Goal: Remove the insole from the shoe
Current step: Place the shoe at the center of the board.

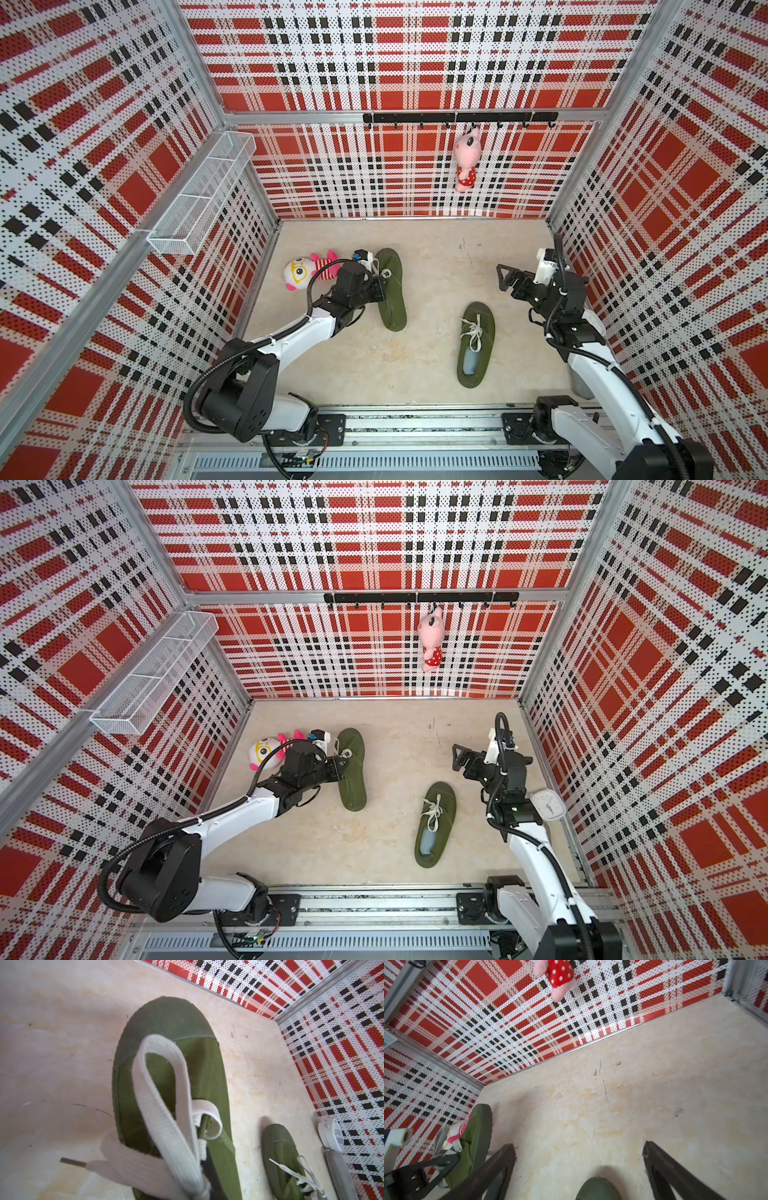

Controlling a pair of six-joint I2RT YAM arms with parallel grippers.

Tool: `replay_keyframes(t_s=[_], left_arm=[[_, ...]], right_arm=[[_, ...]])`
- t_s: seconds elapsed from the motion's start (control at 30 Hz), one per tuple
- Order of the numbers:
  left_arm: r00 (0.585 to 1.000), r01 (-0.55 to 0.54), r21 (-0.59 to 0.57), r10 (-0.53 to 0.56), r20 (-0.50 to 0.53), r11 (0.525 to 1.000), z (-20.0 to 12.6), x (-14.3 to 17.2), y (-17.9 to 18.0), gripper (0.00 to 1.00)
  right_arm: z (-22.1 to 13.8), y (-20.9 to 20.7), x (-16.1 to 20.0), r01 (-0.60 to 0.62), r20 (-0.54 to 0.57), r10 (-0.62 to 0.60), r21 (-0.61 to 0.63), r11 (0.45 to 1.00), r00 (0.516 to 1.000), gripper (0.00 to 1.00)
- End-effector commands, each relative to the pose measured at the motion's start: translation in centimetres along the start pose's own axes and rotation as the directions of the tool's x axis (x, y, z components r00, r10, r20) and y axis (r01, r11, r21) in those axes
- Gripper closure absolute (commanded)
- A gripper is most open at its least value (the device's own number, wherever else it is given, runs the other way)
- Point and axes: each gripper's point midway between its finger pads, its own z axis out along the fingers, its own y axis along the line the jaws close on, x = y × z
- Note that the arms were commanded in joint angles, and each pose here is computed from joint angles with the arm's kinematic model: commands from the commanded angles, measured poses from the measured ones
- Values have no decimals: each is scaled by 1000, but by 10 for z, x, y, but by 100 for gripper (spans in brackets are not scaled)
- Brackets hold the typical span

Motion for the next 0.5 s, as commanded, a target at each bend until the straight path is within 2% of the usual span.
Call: replay_keyframes(t_s=[0.0, 0.4, 0.47], left_arm=[[999, -34, 51, 34, -2, 998, 4, 0, -6, 100], [991, -92, 22, 94, -97, 995, 52, 20, 7, 100], [989, -102, 14, 103, -104, 995, 56, 20, 8, 92]], right_arm=[[8, 20, -3, 43, -25, -45, -50, 998, 999, 0], [40, 57, 28, 63, -137, -81, -129, 990, 987, 0], [45, 62, 36, 69, -162, -92, -141, 988, 982, 0]])
